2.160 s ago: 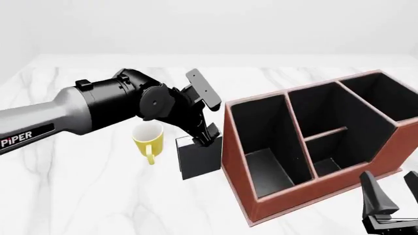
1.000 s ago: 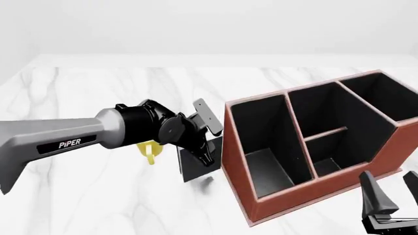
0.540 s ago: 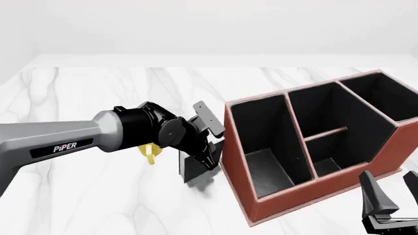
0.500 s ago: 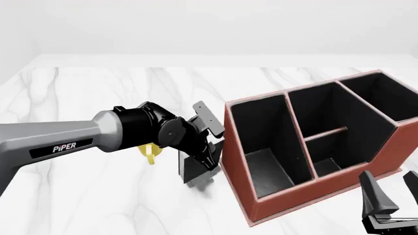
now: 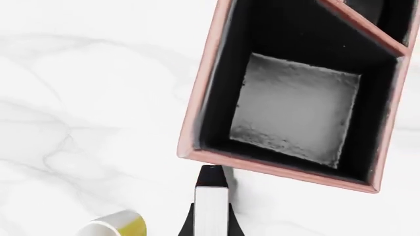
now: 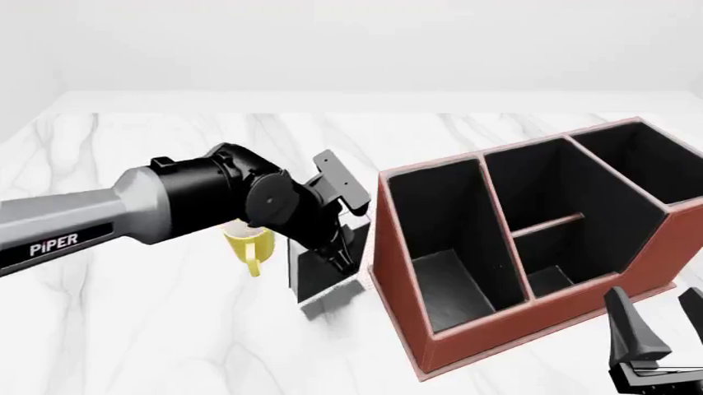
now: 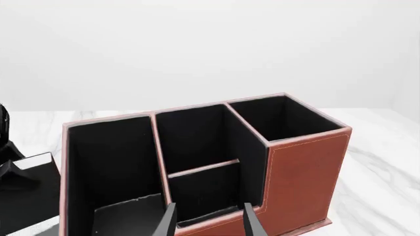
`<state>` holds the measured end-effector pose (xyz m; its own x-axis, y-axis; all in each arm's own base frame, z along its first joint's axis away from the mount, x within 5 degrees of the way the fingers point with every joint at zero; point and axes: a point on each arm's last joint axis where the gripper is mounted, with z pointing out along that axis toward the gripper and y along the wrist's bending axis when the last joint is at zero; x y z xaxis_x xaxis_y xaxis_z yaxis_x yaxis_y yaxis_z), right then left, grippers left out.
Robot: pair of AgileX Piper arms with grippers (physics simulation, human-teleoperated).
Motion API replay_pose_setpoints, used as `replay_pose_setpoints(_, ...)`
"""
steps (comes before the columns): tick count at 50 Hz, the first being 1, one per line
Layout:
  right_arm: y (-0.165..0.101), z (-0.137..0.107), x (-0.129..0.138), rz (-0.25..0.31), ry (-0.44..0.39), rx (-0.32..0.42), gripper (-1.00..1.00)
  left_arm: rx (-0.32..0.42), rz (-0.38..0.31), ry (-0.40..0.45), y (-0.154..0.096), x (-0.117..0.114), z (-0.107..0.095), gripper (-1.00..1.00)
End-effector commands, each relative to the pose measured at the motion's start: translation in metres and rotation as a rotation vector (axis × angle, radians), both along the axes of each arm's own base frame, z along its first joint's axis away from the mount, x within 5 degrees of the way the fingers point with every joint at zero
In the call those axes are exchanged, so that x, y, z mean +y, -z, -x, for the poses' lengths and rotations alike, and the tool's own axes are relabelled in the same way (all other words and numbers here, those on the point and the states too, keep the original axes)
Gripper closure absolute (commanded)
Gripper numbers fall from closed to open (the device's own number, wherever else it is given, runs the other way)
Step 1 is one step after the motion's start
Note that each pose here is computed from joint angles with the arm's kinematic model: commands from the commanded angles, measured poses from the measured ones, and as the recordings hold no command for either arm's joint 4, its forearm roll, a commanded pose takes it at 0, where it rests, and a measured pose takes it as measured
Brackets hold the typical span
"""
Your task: Pick up the book and place it in the back compartment of the caddy.
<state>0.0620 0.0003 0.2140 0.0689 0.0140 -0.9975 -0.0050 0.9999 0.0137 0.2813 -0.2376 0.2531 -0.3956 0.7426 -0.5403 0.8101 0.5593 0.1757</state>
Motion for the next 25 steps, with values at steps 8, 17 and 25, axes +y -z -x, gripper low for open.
replay_pose_setpoints(8, 0.000, 0.000, 0.000, 0.001, -0.001, -0.001, -1.00, -0.076, 0.020, 0.045, -0.079, 0.005, 0.007, 1.00)
replay_pose_setpoints(17, 0.000, 0.000, 0.000, 0.002, 0.000, -0.001, -1.00, -0.169, 0.012, 0.075, -0.144, 0.019, -0.001, 1.00)
replay_pose_setpoints(25, 0.000, 0.001, 0.000, 0.003, 0.000, -0.003, -1.00, -0.260, 0.024, 0.114, -0.211, 0.026, 0.004, 1.00)
